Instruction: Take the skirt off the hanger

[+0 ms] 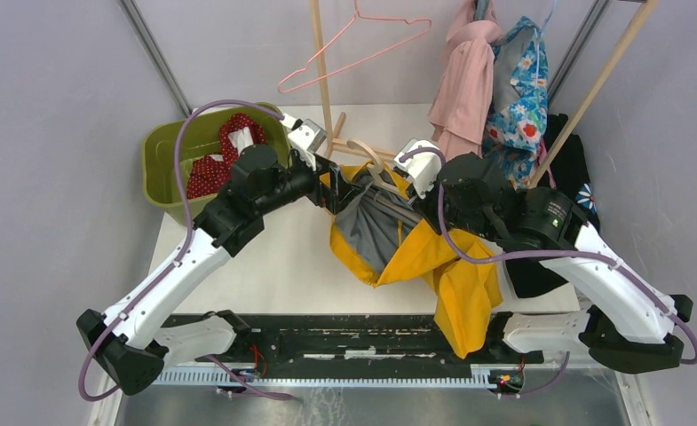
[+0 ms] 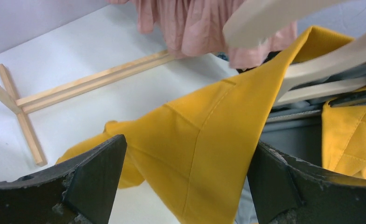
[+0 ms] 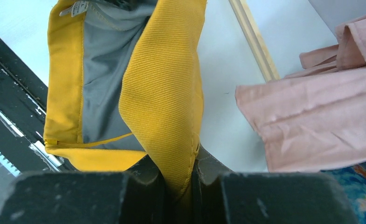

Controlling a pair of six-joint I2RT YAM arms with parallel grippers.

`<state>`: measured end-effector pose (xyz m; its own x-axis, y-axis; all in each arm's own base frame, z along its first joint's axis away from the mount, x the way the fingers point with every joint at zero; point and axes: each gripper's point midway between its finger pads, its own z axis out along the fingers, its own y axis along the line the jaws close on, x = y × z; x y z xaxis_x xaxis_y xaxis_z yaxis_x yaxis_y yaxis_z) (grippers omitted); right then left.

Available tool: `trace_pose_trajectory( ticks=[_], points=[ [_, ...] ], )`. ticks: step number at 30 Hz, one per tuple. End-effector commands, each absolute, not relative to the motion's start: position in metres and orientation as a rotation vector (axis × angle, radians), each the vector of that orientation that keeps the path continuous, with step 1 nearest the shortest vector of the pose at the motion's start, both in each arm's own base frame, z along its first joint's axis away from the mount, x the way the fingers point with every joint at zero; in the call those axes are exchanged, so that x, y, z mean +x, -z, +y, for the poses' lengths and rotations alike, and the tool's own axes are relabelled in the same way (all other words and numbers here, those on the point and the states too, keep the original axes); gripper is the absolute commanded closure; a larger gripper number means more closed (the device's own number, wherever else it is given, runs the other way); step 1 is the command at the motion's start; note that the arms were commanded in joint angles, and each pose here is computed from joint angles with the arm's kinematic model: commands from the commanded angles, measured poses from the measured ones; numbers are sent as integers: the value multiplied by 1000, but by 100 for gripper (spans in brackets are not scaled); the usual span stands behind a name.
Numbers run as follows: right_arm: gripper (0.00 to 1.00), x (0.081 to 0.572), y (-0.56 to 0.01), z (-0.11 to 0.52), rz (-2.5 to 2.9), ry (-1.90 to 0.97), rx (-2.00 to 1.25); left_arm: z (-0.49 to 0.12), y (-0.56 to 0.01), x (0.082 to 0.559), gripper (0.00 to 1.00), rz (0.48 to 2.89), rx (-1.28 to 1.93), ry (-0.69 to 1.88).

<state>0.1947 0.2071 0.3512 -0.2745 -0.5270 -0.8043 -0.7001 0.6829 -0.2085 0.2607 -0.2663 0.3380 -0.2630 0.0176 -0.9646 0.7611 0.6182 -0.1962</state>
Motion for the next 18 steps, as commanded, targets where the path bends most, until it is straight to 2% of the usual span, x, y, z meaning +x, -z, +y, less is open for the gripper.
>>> trace_pose_trajectory(
  ticks=[1,9,13,18],
  points=[
    [99,197,-416,231,1759,-391,-845,-281,-353,257,1,1600,698,850],
    [99,189,-423,224,1756,-377,-902,-275,-300,204,1,1405,1227,766],
    [99,188,-426,220,1753,-359,-925,-275,-284,198,1,1401,1312,769],
    [99,175,-424,228,1782,-412,-1024,-284,-295,202,1,1259,1333,749]
  ],
)
